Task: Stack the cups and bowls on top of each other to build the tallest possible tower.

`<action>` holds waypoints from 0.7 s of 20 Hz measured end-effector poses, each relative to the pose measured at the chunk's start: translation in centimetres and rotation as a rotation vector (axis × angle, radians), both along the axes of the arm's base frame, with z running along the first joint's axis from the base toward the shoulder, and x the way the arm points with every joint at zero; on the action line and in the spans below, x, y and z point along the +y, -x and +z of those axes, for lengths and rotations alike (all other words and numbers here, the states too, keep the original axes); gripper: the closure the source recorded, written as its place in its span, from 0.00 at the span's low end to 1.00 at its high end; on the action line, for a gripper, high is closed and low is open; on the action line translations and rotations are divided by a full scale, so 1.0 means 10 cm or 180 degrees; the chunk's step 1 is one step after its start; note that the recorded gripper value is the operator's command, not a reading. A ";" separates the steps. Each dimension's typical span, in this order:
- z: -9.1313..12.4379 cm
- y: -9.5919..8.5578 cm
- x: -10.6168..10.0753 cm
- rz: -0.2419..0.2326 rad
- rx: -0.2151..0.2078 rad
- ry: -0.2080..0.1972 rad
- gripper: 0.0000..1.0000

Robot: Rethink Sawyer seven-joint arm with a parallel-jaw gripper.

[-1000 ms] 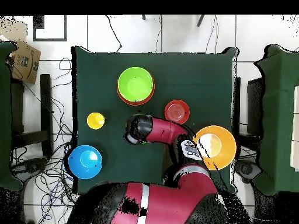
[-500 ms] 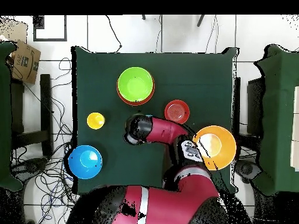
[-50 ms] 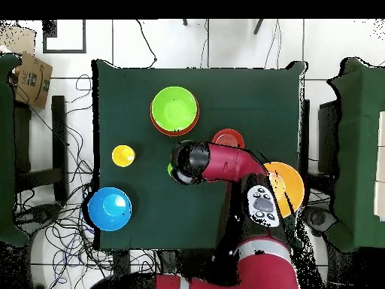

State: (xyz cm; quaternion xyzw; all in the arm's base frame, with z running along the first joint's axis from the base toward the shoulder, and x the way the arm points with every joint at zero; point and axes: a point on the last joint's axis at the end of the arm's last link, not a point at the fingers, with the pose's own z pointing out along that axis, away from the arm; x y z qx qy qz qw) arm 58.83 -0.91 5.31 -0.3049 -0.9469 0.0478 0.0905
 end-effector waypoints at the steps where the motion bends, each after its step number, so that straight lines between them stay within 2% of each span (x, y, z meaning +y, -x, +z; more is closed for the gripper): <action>1: 0.06 -0.03 -0.06 0.0015 -0.0022 0.0037 0.00; 3: 0.22 -0.14 -0.26 0.0045 -0.0107 0.0149 0.00; 7: 0.38 -0.27 -0.57 0.0091 -0.0251 0.0333 0.00; 10: 0.41 -0.32 -0.73 0.0121 -0.0298 0.0429 0.00; 14: 0.41 -0.36 -0.84 0.0192 -0.0321 0.0512 0.00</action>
